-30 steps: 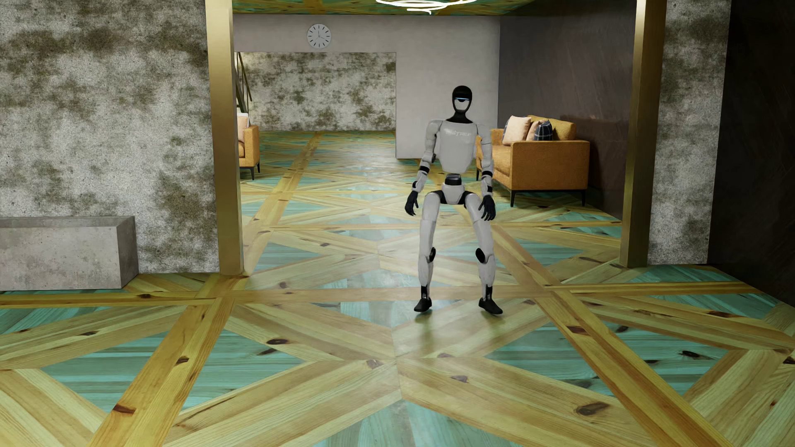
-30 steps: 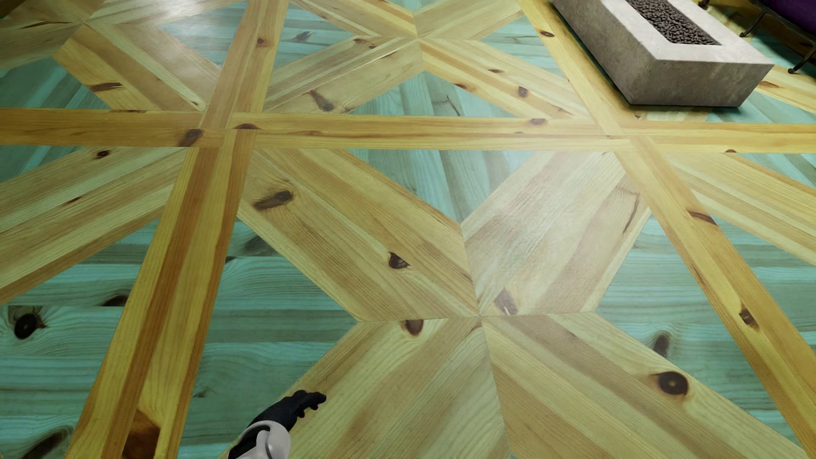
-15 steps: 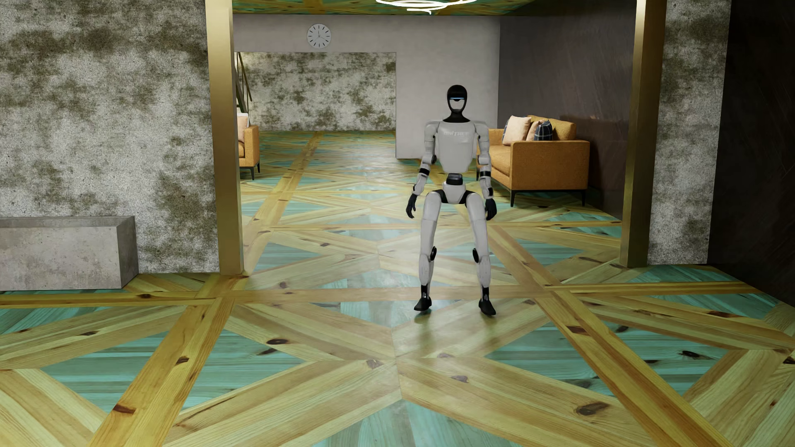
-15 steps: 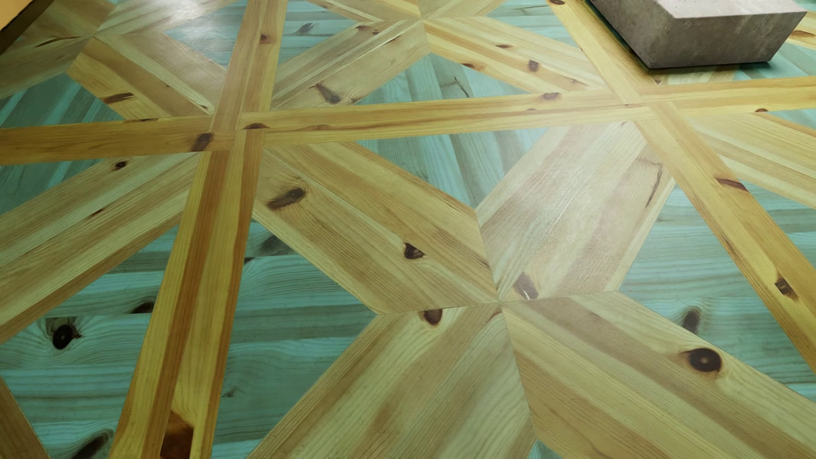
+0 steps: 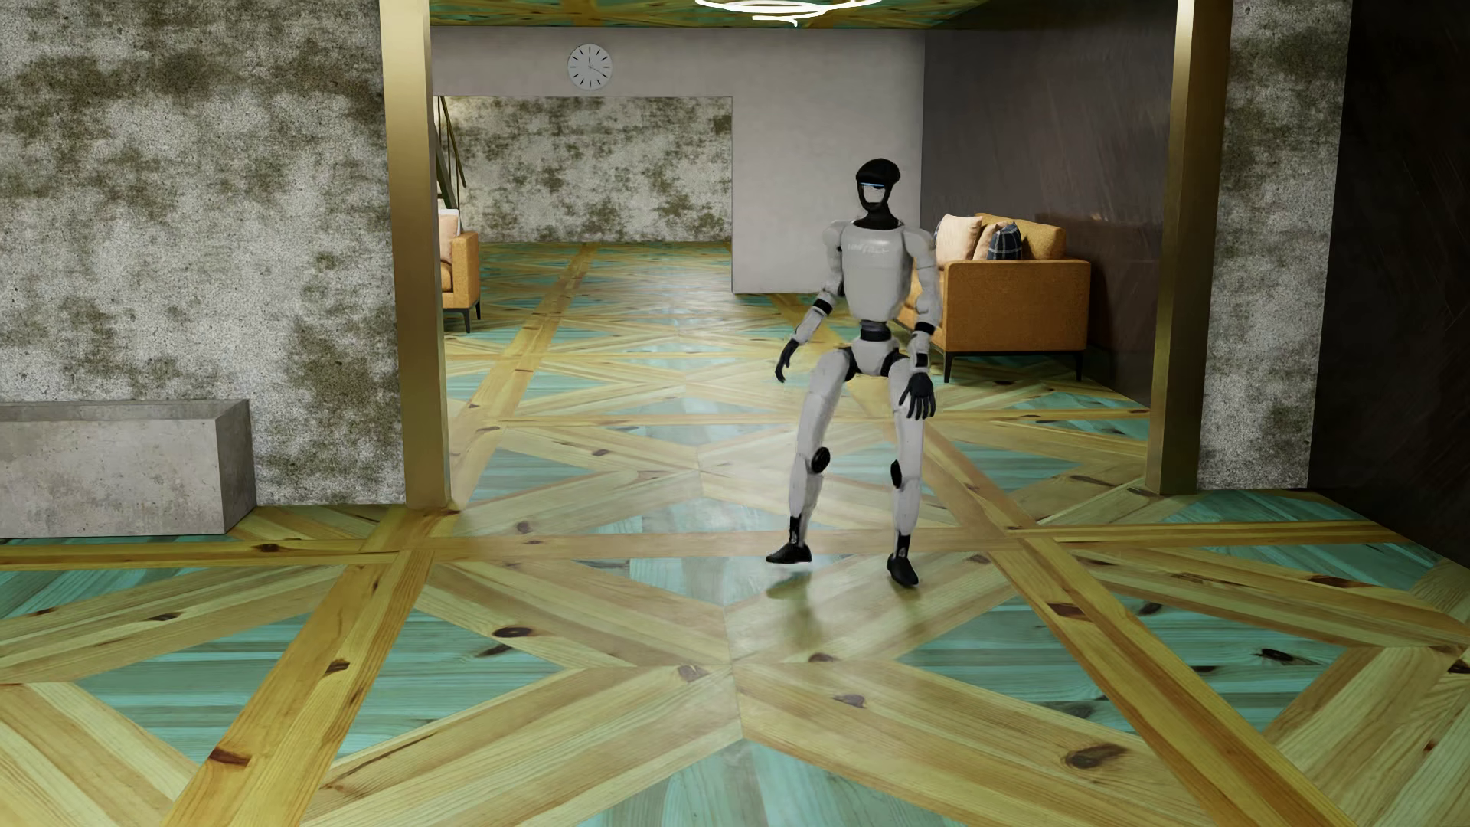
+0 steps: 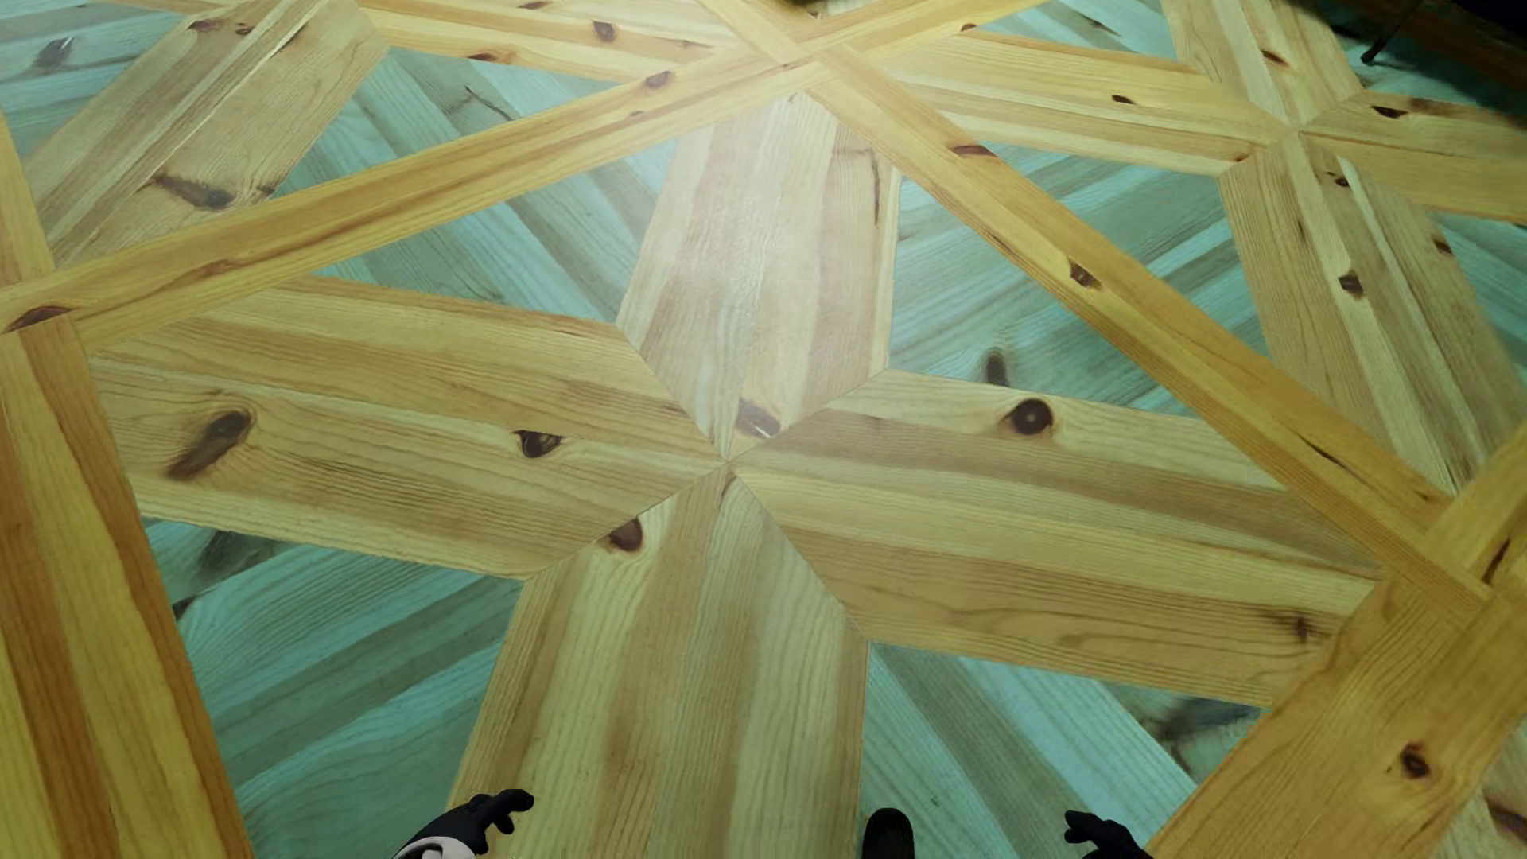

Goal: Turn around

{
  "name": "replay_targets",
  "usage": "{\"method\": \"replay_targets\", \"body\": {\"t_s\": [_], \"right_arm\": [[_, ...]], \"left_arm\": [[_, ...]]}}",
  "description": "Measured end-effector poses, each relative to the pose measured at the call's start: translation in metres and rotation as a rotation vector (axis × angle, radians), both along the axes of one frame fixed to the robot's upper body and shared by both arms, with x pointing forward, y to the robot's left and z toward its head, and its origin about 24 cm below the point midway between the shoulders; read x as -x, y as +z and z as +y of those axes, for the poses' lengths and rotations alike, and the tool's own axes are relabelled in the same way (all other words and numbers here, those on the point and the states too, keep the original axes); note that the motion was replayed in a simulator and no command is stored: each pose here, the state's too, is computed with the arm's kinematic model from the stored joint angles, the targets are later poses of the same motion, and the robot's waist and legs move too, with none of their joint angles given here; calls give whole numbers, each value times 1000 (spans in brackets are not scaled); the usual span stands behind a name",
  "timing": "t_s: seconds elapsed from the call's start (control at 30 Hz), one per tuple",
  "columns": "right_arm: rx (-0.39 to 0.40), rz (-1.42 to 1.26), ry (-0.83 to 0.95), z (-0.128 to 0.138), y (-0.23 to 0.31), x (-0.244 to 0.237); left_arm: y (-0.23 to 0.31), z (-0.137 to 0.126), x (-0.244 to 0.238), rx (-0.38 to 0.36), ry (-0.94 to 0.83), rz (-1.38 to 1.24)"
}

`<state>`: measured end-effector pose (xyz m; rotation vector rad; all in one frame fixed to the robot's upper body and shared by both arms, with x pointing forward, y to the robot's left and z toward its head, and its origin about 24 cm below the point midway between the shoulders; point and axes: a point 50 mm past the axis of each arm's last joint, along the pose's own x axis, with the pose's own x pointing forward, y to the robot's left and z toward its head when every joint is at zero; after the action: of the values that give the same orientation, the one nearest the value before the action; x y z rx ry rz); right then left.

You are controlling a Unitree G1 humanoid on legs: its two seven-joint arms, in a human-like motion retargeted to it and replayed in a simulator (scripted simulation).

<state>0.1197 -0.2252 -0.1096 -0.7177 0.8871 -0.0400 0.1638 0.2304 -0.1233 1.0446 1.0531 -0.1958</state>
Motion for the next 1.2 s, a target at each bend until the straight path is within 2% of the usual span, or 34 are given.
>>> {"method": "replay_targets", "body": {"t_s": [0.1,0.17,0.2,0.27,0.33,0.4,0.47,0.53,0.57,0.63,0.7,0.77,0.87,0.93,1.0,1.07,1.13,1.2], "right_arm": [[20,94,-20,-7,-7,15],[29,199,-70,-16,-16,34],[25,248,-109,-20,-21,44],[5,350,-172,-21,-31,63],[-26,445,-153,-17,-38,72],[-57,478,-75,-11,-41,67],[-61,422,-7,-9,-37,48],[-48,306,23,-1,-30,28],[-27,251,12,-2,-27,22],[-7,167,10,0,-20,10],[2,111,-11,1,-16,0],[14,140,-25,-3,-17,-2],[33,189,8,-9,-19,8],[46,224,17,-12,-22,18],[60,257,-1,-14,-25,22],[49,273,-75,-13,-29,26],[20,267,-151,-7,-32,30],[-5,287,-167,1,-36,41]], "left_arm": [[-1,16,-4,-115,-96,159],[3,15,-14,-164,-164,165],[5,14,-19,-160,-155,122],[10,9,-23,-100,-95,-4],[12,8,-17,-12,22,-123],[11,10,-2,30,118,-172],[2,14,22,35,213,-128],[-11,20,52,3,254,10],[-19,20,70,-12,230,119],[-34,5,100,34,113,373],[-39,-2,117,60,125,460],[-41,-13,120,64,178,404],[-37,-27,95,108,185,261],[-32,-37,71,125,119,182],[-26,-41,53,88,-10,123],[-21,-40,47,67,-69,99],[-22,-37,51,104,-44,114],[-26,-35,57,98,-59,183]]}}
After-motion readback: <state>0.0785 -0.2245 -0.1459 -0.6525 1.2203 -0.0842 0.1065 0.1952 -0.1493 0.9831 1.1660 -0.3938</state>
